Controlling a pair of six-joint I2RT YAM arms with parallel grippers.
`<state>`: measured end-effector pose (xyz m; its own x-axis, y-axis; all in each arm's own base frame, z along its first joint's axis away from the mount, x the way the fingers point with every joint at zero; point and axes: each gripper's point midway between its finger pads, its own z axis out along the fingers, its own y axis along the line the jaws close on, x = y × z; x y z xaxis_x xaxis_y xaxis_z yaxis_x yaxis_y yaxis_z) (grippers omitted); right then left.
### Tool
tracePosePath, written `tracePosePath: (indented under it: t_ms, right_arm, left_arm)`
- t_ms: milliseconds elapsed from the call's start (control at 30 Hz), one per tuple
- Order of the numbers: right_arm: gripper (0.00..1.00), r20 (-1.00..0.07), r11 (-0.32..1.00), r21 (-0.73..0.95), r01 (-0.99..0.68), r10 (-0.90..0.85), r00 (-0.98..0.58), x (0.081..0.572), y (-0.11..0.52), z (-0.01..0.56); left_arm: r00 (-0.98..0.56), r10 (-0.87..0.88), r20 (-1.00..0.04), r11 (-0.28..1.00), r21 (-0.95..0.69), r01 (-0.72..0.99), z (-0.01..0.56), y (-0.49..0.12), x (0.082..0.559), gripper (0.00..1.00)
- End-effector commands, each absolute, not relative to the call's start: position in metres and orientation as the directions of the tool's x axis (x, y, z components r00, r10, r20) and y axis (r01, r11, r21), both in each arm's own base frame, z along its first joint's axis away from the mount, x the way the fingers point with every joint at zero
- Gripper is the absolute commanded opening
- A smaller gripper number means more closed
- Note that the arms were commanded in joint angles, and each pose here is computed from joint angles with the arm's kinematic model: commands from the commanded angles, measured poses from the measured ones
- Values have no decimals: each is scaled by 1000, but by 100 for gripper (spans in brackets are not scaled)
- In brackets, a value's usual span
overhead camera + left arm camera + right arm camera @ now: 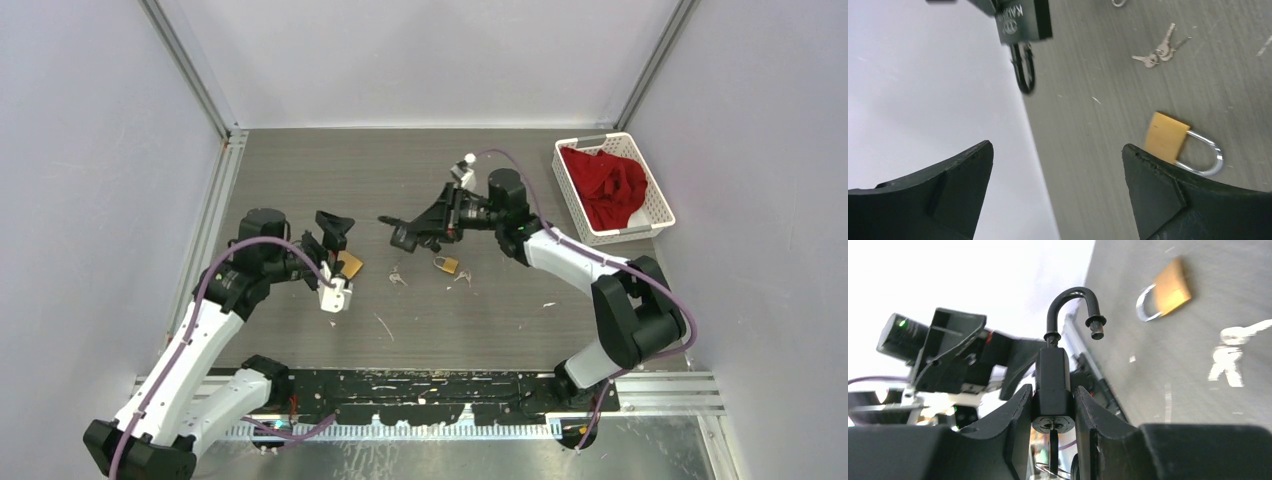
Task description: Unlock with the key
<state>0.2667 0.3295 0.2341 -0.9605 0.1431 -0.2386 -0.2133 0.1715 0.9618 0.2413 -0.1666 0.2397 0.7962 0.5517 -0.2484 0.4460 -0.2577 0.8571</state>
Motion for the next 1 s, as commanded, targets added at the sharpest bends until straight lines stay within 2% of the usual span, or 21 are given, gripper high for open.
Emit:
tracePosePath:
  t_ms: [0,133,300,500,967]
  right_arm:
    - [1,-383,287,906,-311,240,-892,305,292,238]
    - [1,-478,597,774,-213,330,-814,348,228,191]
    - [1,-533,723,684,-100,401,-745,372,164,156]
    - [1,-534,770,636,-45,397,-747,378,139,126]
    - [1,-484,759,651,-3,412,-772,385,141,84]
  left_arm:
    - [604,693,-394,-211,690,692,218,-144,234,99]
    - [425,758,-495,-65,591,804,219,-138,241,99]
    - [378,758,-531,-12,569,822,218,-139,241,99]
    - [371,751,-545,-1,562,827,216,-140,239,99]
    - [323,737,-593,65,539,840,223,-142,238,99]
